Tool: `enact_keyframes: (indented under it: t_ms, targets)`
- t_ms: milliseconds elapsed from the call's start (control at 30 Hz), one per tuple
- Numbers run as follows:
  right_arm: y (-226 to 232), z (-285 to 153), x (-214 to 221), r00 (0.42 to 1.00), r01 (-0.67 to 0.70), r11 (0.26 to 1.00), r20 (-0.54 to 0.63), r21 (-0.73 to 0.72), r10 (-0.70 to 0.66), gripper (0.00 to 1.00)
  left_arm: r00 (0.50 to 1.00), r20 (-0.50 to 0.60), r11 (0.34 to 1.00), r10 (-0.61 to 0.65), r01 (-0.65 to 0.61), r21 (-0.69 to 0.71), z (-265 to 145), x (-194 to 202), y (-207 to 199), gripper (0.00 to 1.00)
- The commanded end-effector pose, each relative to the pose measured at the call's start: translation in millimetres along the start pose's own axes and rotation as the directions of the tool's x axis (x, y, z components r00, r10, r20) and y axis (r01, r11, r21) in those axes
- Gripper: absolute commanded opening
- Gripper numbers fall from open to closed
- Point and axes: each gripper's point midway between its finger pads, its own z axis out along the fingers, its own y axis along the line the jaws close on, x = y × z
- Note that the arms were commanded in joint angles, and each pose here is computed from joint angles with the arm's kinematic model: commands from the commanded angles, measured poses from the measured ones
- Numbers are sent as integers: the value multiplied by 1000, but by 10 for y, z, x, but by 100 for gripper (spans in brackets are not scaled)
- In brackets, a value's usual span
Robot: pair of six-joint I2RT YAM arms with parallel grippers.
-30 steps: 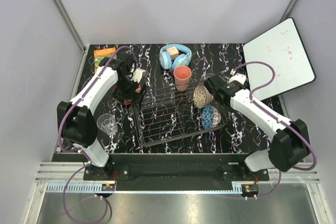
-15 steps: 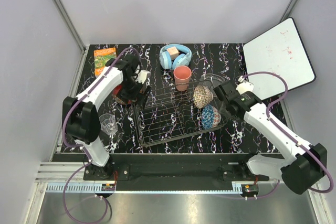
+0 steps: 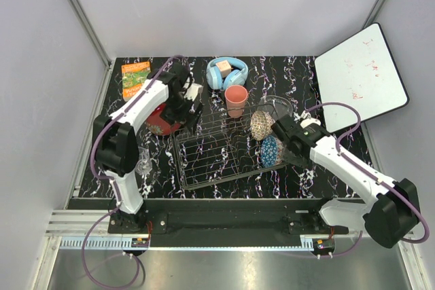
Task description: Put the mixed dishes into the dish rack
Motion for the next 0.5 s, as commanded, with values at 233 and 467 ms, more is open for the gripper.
enact_keyframes:
  t_ms: [233, 467]
  targets:
    - [43, -179, 676, 995, 79, 996, -68, 48, -75, 48, 997, 77, 1000, 10, -10, -4, 65, -528, -113, 99]
    - [35, -217, 799, 994, 82, 995, -72, 62, -78, 48, 995, 95, 1000, 27, -27, 5, 87, -661, -192, 99]
